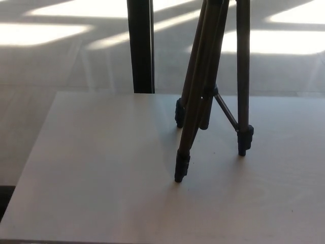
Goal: Use both hands of the robot to pick up the tripod lying in the middle of the desk and make it stand upright on the desk
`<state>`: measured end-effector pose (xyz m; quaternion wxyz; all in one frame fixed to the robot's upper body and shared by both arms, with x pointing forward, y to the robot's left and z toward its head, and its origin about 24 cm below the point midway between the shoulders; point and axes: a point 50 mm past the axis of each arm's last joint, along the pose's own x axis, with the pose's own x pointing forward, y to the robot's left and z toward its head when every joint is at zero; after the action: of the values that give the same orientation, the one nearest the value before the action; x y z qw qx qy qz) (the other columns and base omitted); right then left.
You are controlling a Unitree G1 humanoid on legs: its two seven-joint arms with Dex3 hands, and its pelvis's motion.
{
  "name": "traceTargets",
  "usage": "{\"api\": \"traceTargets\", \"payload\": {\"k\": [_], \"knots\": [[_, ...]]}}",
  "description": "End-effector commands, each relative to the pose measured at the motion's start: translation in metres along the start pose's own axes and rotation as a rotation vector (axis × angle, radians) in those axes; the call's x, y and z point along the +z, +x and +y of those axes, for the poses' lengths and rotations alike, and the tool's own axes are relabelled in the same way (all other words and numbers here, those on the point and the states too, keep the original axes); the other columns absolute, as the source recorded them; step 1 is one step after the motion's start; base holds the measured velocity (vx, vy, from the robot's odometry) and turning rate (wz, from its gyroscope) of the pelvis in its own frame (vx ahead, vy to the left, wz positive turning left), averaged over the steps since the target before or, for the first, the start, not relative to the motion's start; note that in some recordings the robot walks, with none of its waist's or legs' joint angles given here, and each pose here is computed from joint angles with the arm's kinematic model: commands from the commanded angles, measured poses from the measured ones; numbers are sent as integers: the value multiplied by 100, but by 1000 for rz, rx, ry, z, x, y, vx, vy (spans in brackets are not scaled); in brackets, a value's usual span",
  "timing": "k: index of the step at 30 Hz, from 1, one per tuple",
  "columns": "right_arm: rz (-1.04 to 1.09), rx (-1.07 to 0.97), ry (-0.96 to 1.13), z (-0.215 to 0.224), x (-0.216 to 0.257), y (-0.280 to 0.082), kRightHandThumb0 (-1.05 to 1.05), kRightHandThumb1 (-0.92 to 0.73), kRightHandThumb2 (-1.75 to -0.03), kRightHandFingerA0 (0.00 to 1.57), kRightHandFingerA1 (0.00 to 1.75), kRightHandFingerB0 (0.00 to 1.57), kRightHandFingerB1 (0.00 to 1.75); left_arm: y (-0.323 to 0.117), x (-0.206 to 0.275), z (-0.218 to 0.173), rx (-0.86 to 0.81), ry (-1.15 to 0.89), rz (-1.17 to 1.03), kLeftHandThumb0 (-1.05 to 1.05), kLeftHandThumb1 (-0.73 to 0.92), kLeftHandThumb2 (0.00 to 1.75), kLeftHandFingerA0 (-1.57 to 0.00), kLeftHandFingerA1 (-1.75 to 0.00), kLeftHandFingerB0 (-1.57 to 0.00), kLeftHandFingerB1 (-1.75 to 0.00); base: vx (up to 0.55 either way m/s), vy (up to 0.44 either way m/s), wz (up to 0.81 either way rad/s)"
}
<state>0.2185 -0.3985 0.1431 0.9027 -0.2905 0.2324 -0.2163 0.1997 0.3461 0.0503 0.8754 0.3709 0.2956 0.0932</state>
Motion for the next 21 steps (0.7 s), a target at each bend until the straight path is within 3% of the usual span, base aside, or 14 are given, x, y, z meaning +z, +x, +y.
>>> {"api": "traceTargets", "payload": {"k": [1,2,6,8,10,11,12,13,14,15,17,19,20,21], "knots": [[338,-937,668,-118,-146,-100,-77,-87,-68,0,0,0,9,-89,-165,69,445,-1081,91,-84,73,61,-5,-92,-3,-79,0,0,0],[351,-961,747,-107,-153,-95,-90,-70,-96,0,25,0,0,-87,-174,65,487,-1124,107,-81,74,63,-6,-94,-6,-76,0,0,0],[349,-930,1064,-84,-159,-81,-96,-59,-88,0,19,0,18,-85,-187,51,529,-1216,162,-79,77,61,-6,-91,-5,-78,0,0,0],[351,-867,1369,-65,-159,-68,-101,-72,-99,0,18,0,0,-84,-194,40,528,-1246,206,-79,77,61,-10,-93,-7,-78,0,0,0],[376,-989,1453,-57,-166,-62,-75,-57,-95,0,40,5,23,-84,-197,33,527,-1290,224,-78,78,61,-11,-94,-9,-78,0,0,0],[435,-979,1384,-49,-170,-59,-74,-77,-62,1,62,3,39,-84,-199,29,518,-1299,242,-77,77,61,-15,-92,-12,-77,0,0,0],[520,-960,1271,-33,-178,-56,-72,-59,-98,1,46,1,32,-83,-201,19,496,-1320,281,-75,76,61,-17,-92,-15,-77,0,0,0],[537,-898,1197,-22,-182,-58,-94,-76,-102,0,16,0,0,-83,-203,12,482,-1327,313,-76,58,100,-34,-79,-20,-68,0,0,0],[561,-821,1119,-12,-186,-61,-94,-76,-102,0,16,0,0,-84,-204,8,477,-1328,337,-76,58,100,-34,-79,-20,-68,0,0,0],[604,-730,1003,9,-197,-68,-73,-57,-96,0,25,0,24,-85,-205,0,404,-1269,391,-76,76,60,-25,-94,-17,-79,0,0,0],[646,-592,807,29,-209,-74,-65,-48,-89,0,39,5,37,-84,-205,-15,303,-1170,470,-77,73,62,-29,-91,-19,-75,0,0,0],[693,-471,691,33,-217,-76,-77,-53,-91,2,31,0,30,-85,-208,-23,248,-1131,494,-79,71,62,-33,-90,-21,-74,0,0,0],[624,-468,750,36,-218,-77,-54,-63,-72,0,21,4,29,-86,-210,-28,207,-1092,545,-78,73,62,-33,-83,-26,-68,0,0,0],[602,-410,721,39,-219,-75,-72,-52,-90,0,31,0,32,-89,-214,-32,172,-1047,577,-78,73,62,-36,-86,-29,-70,0,0,0]]}}
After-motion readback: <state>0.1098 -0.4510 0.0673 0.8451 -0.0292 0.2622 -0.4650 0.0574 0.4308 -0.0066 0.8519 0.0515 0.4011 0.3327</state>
